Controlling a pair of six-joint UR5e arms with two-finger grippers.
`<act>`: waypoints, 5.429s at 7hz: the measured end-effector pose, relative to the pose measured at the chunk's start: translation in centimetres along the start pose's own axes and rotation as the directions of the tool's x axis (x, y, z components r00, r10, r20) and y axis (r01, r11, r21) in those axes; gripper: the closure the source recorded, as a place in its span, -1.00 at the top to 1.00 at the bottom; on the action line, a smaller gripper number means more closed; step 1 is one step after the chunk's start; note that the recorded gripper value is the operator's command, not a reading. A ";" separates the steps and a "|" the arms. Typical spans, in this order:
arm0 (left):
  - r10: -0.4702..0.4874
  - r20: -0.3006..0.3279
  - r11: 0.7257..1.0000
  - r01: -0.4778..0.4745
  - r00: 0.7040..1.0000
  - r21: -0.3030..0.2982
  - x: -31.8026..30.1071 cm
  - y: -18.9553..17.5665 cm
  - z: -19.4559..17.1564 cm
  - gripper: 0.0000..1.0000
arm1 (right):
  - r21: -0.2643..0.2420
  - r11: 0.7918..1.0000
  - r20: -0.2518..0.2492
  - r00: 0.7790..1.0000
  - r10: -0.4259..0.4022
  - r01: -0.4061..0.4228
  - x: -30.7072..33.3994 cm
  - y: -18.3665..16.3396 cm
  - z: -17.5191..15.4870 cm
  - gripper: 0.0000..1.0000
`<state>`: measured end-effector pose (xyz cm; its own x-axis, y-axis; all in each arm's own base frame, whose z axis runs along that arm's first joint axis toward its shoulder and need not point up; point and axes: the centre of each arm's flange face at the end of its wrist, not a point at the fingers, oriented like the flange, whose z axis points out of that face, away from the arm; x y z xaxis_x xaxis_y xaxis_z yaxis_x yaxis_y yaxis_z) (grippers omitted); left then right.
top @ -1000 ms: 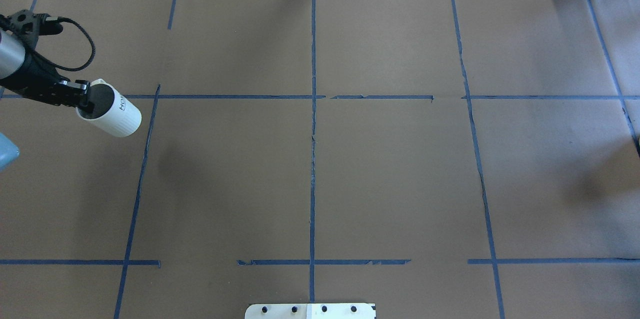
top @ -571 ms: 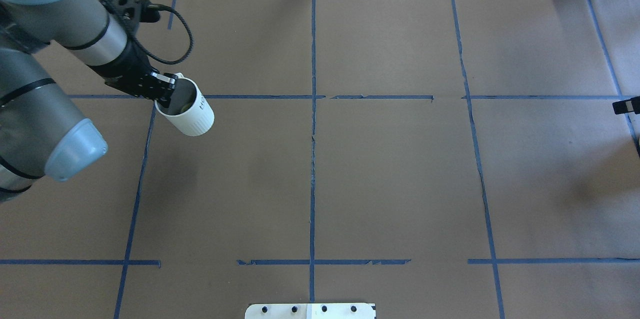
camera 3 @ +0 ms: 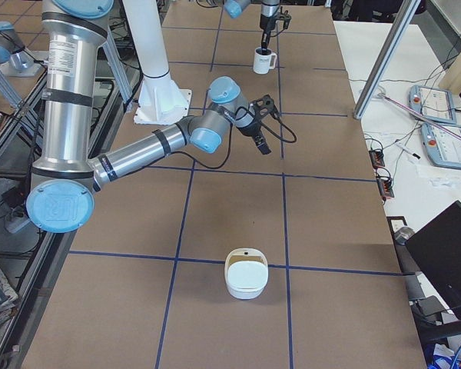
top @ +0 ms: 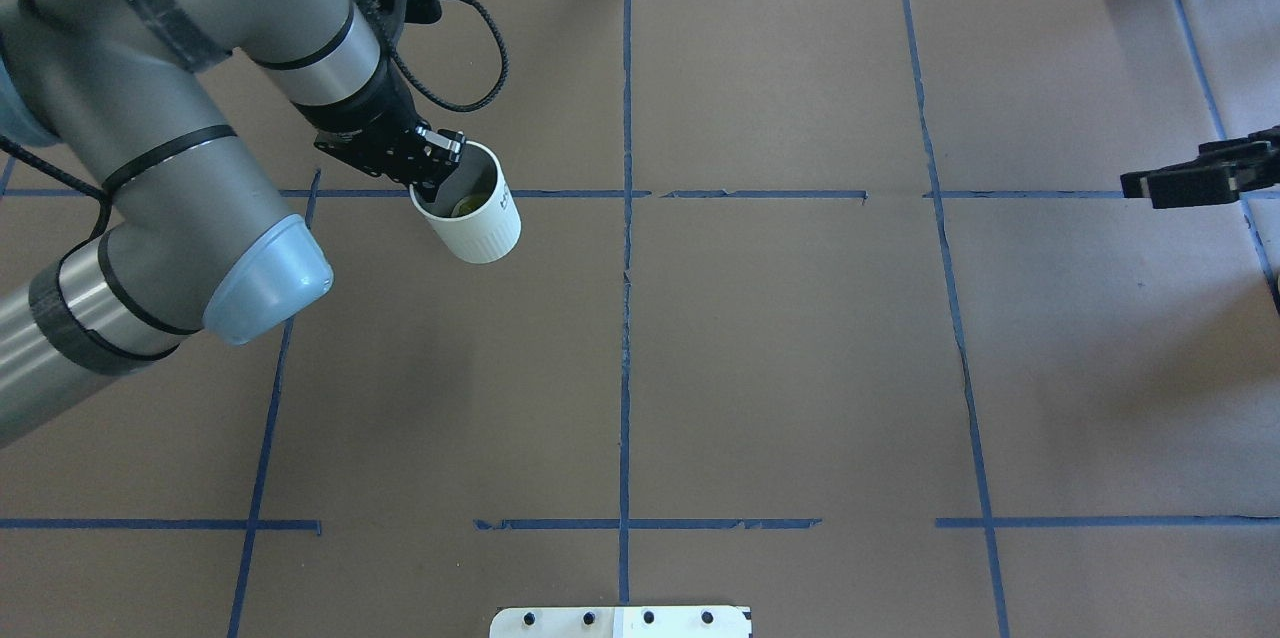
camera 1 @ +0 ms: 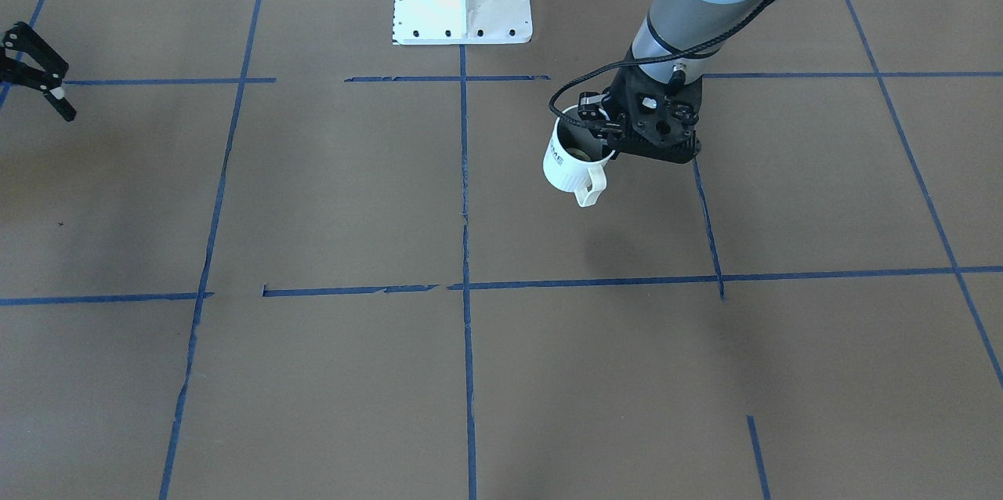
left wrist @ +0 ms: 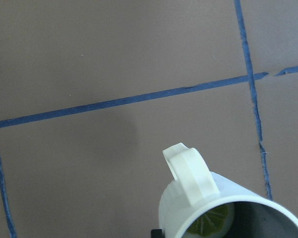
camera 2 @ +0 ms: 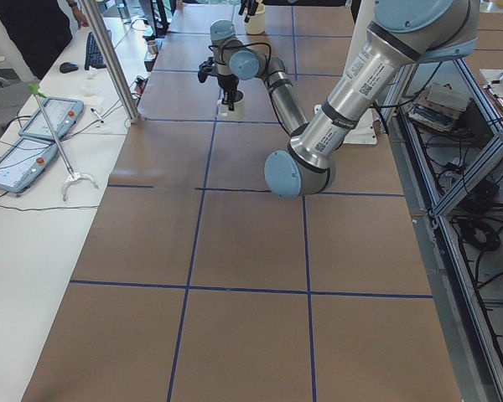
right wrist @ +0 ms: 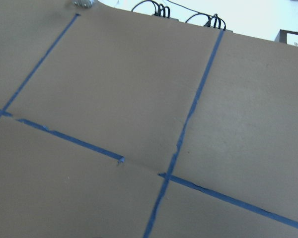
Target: Left arm hands cup to right arm to dump lemon
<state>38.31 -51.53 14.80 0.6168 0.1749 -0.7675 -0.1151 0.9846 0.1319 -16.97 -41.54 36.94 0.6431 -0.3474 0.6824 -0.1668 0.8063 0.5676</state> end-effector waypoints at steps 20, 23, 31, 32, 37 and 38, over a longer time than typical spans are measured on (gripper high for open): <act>-0.383 -0.058 0.919 0.373 0.922 -0.130 15.0 0.5 -2.7 -1.00 | 0.574 0.793 -0.122 0.978 -0.166 0.207 -39.1 9.0 8.0 0.98; -0.368 -0.051 0.923 0.357 0.929 -0.145 14.5 2.5 -2.4 -1.00 | 0.584 0.784 -0.114 0.978 -0.176 0.210 -39.1 9.2 7.8 0.98; -0.322 -0.067 0.935 0.306 0.944 -0.181 15.2 6.7 -1.7 -1.00 | 0.607 0.775 -0.094 0.984 -0.151 0.177 -38.9 8.5 7.7 0.78; -0.320 -0.070 0.936 0.303 0.945 -0.181 15.4 6.9 -1.8 -1.00 | 0.605 0.775 -0.099 0.983 -0.153 0.182 -38.9 8.6 7.9 0.55; -0.324 -0.075 0.934 0.306 0.943 -0.181 15.4 7.1 -2.1 0.36 | 0.598 0.775 -0.120 0.979 -0.163 0.203 -38.7 8.8 8.8 -0.55; -0.325 -0.075 0.934 0.308 0.943 -0.181 15.5 7.1 -2.1 0.99 | 0.598 0.775 -0.119 0.979 -0.163 0.202 -38.7 8.8 8.8 -0.60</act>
<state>45.36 -41.82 2.55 0.5601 -0.1557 -0.8137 -0.0590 0.9722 -0.2266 -49.89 -25.20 19.56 0.7460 -0.4147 0.5211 -0.4468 0.2686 0.8534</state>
